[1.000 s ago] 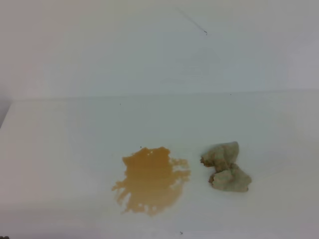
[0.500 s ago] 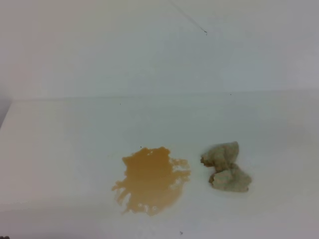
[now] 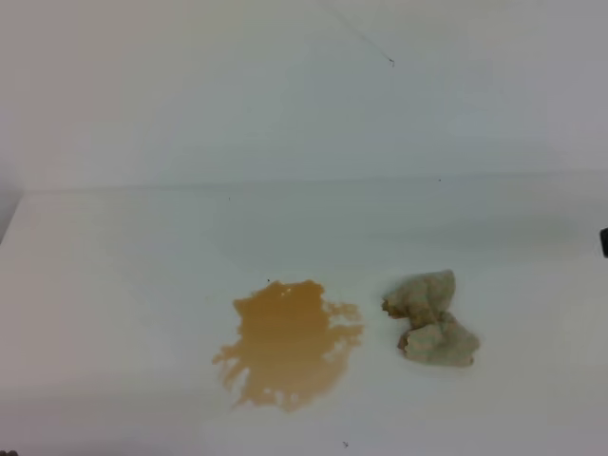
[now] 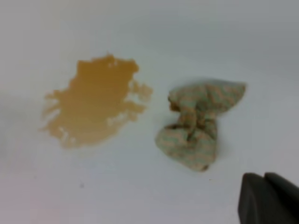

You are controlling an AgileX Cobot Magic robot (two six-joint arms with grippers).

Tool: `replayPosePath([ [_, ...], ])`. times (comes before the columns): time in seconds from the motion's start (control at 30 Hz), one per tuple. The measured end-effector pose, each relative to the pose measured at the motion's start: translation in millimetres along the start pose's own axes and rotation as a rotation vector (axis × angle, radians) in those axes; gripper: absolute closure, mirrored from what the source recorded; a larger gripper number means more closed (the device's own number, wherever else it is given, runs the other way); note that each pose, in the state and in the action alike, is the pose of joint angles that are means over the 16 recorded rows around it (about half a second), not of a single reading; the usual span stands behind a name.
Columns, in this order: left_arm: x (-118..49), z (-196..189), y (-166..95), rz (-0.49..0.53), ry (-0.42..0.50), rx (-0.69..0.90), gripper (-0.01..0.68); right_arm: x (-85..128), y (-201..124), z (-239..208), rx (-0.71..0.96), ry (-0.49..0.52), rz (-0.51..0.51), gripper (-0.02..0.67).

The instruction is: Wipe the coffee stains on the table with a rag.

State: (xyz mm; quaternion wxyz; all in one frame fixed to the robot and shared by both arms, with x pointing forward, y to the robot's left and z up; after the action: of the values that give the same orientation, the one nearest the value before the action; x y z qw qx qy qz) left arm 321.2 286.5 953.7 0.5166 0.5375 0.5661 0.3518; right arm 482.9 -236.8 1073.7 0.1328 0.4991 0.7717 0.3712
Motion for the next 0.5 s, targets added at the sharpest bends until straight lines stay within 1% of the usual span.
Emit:
replayPosePath([
  [0.17,0.0,0.0,0.0,0.000,0.000,0.000,0.675,4.5,12.9,33.0,0.130,-0.002,-0.060,0.604],
  [0.3,0.0,0.0,0.0,0.000,0.000,0.000,0.675,14.6,20.4,63.7,0.200,0.001,-0.108,0.576],
  [0.4,0.0,0.0,0.0,0.000,0.000,0.000,0.675,23.2,23.1,88.3,0.240,0.017,-0.133,0.528],
  [0.5,0.0,0.0,0.0,0.000,0.000,0.000,0.675,28.9,23.5,112.9,0.271,0.034,-0.146,0.464],
])
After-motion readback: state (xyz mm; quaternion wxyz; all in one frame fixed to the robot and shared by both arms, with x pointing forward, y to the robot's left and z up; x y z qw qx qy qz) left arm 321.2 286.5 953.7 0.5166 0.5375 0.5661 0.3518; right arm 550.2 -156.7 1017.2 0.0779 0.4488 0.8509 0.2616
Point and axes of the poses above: a point on each arm's last joint axis where the gripper is mounted, z pointing out along that axis toward the gripper, x along the wrist's bending axis when the last joint is at zero, y = z × x, the point moved 3 cm from there along z, pointing out along that axis toward the gripper
